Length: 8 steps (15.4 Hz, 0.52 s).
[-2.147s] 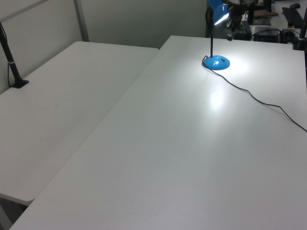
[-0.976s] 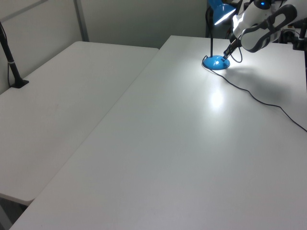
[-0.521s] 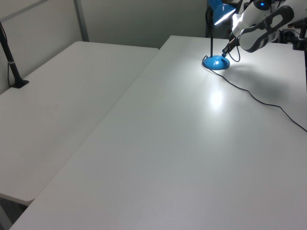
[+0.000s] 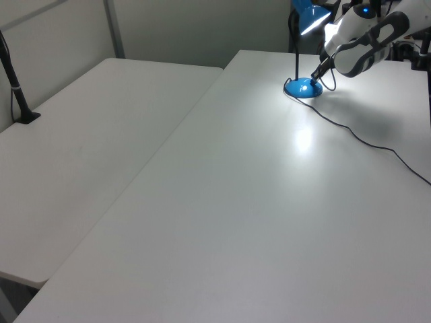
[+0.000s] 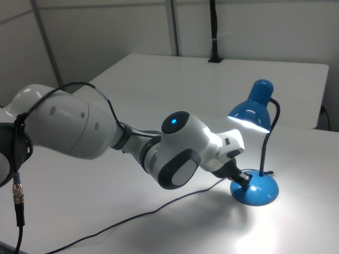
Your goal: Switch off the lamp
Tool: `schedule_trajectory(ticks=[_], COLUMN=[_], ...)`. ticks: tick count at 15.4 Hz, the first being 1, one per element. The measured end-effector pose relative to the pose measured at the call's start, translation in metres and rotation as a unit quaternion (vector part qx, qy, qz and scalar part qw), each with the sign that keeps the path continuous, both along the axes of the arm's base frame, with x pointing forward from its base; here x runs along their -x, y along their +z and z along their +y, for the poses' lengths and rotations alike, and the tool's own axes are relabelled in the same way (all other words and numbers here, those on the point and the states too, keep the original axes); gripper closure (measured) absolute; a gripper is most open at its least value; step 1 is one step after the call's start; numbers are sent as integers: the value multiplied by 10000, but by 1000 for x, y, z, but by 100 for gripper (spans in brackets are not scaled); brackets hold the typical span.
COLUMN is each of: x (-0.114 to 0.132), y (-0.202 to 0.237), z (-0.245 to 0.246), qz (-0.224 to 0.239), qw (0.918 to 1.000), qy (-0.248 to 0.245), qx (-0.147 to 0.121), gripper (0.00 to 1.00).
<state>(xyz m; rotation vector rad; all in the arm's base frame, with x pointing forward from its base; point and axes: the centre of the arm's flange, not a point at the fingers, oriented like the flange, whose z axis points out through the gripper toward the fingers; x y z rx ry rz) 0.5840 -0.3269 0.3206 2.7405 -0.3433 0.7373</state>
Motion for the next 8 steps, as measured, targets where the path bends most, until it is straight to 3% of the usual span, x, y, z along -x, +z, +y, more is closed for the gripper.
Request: schedule_trajectory(ticks=[8], x=[4], y=[-6], z=[2], qz=[61], qw=[9993], qy=[310], qx=[200], gripper=[99])
